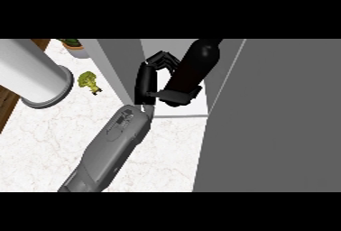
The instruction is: Pick up the wine, place it into the cabinet and close the cabinet
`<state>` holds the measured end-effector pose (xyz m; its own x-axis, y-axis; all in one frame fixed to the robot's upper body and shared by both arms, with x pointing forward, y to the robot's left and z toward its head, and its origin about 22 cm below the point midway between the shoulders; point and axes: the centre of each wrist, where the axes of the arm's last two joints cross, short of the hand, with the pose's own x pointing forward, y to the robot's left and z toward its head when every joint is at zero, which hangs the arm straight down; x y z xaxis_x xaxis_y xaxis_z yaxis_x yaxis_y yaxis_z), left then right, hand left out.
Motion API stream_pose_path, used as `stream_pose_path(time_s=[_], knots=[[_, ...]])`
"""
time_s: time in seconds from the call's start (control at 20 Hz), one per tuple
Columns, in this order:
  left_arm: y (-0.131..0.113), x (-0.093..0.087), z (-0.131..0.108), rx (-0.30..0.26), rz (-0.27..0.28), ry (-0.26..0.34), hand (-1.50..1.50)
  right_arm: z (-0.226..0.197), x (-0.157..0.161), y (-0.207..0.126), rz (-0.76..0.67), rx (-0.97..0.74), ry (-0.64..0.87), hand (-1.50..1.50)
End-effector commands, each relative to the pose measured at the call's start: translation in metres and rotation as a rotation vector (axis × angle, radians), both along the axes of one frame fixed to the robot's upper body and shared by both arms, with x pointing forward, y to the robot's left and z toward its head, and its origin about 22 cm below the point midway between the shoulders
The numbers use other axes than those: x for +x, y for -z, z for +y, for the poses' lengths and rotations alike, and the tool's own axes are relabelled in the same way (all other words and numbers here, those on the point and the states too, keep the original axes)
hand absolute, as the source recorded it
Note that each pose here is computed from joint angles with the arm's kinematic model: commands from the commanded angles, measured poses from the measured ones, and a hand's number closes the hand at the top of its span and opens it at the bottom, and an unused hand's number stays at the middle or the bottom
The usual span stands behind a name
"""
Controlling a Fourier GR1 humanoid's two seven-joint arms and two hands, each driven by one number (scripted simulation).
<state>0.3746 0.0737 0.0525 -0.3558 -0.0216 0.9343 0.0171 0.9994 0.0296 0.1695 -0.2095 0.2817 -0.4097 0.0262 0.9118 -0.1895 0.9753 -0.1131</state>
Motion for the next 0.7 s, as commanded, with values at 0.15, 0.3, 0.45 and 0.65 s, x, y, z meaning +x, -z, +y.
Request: stream_pose_path(time_s=[0.15,0.3,0.45,0.65], knots=[[0.03,-0.003,0.01,0.053,0.046,-0.008,1.5,-0.001,-0.02,-0.008,0.002,-0.007,-0.074,-1.5],[0.054,-0.009,0.005,0.097,0.051,-0.046,1.5,-0.003,-0.033,0.003,-0.007,0.017,-0.081,-1.5],[0.052,0.001,0.009,0.128,0.057,-0.065,1.5,-0.008,-0.032,-0.003,-0.014,0.004,-0.086,-1.5],[0.067,-0.001,0.012,0.133,0.024,-0.085,1.5,-0.002,-0.017,-0.01,-0.002,0.026,-0.081,-1.5]])
